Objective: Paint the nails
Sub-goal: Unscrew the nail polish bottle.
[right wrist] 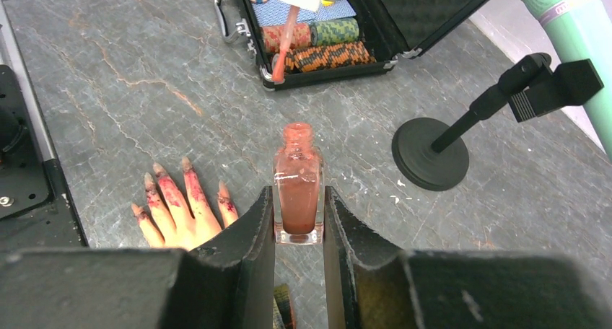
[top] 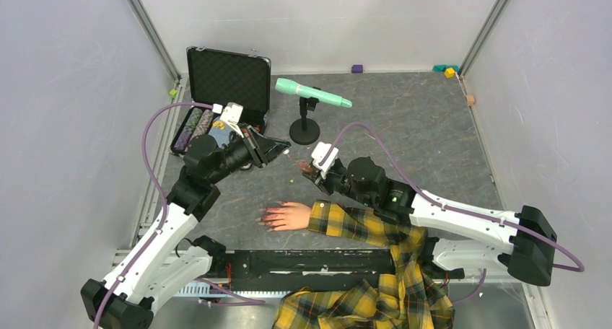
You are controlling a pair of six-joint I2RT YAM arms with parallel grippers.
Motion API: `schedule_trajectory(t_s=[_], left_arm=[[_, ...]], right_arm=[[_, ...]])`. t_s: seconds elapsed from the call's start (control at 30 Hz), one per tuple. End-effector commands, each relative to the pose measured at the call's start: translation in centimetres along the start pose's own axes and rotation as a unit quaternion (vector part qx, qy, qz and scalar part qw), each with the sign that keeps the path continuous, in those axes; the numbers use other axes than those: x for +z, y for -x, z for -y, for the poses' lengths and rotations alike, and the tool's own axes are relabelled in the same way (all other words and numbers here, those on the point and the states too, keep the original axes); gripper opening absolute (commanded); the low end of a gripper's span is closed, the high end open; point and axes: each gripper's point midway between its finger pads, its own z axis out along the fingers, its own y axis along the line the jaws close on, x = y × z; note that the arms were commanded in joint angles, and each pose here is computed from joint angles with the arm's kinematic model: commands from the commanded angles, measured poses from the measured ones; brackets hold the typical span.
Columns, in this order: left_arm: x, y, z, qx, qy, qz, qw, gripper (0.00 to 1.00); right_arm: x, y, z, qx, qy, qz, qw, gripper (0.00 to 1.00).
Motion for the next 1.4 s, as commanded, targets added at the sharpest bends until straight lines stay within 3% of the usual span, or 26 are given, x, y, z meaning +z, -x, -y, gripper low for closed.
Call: schedule_trajectory(t_s=[0.0,1.37], left_arm=[[-0.1,1.4,0.7,0.024,-0.006,0.017,1.000,0.02],[0.5,0.5,0.6,0.007,-0.018,-0.001,1.000,0.02]], right_arm=[[0.3,4.0,-0.5,0.004,0.020,0.050,0.999,0.00],[1.4,4.7,-0.5,0.020,0.011,0.064,0.998,0.00]])
